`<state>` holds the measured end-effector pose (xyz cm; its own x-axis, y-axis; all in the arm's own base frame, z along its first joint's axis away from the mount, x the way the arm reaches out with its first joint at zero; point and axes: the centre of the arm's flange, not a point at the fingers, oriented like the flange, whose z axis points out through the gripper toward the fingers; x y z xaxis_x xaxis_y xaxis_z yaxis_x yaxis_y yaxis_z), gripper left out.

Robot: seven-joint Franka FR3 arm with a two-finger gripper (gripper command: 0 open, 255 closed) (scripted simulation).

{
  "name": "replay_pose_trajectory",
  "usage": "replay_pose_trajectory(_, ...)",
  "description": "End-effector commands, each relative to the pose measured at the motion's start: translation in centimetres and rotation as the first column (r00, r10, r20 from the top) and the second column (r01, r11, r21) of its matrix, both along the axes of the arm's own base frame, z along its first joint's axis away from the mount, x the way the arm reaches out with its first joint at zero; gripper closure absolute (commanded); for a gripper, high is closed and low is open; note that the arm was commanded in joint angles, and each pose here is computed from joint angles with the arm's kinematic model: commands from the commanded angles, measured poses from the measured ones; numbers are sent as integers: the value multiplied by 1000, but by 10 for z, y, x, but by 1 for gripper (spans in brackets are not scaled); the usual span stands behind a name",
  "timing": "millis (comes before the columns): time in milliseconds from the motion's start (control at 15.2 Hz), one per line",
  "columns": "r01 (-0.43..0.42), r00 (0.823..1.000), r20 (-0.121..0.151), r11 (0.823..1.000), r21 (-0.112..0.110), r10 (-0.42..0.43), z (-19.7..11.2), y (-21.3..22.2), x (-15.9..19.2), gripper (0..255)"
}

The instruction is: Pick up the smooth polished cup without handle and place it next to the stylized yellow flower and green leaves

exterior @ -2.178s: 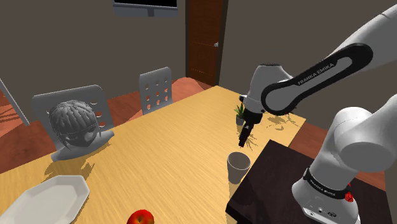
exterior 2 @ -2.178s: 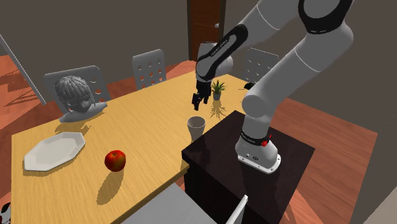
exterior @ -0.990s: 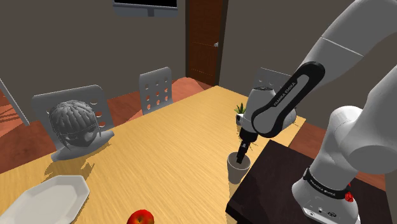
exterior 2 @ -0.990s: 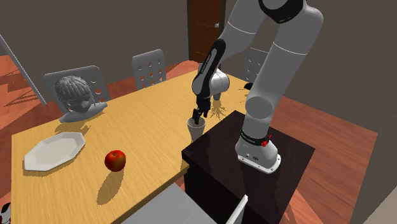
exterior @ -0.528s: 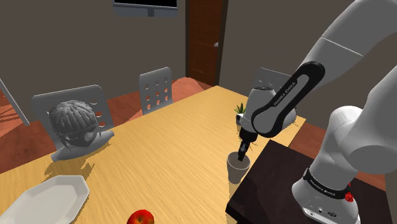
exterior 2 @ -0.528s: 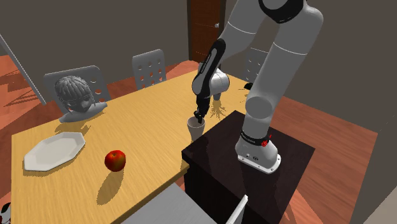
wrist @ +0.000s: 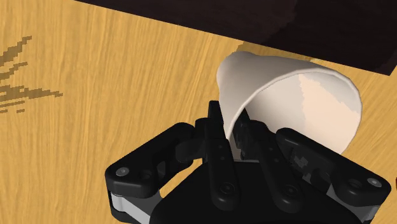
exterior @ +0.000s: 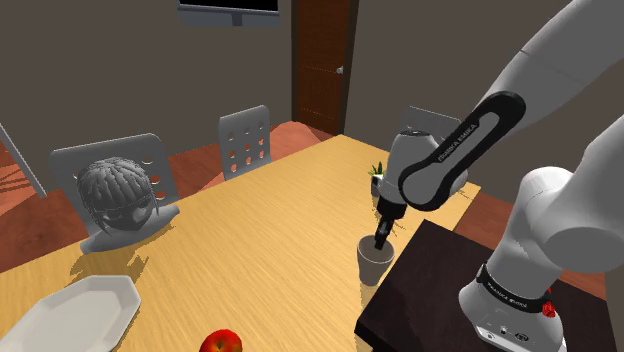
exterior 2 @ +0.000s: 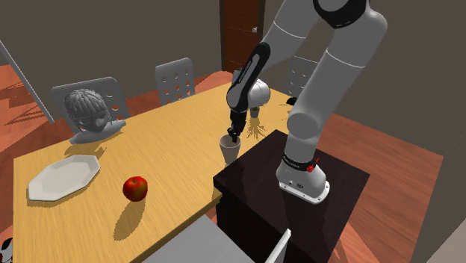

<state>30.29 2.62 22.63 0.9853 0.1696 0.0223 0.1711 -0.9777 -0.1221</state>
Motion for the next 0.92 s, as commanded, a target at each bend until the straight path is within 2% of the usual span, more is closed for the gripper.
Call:
replay_pose_trajectory(0, 0, 1000, -1, 1000, -1, 0, 11, 0, -1, 255)
replay_pose_trajectory(858, 0, 1000, -1, 1000, -1, 0, 80, 0, -1, 255)
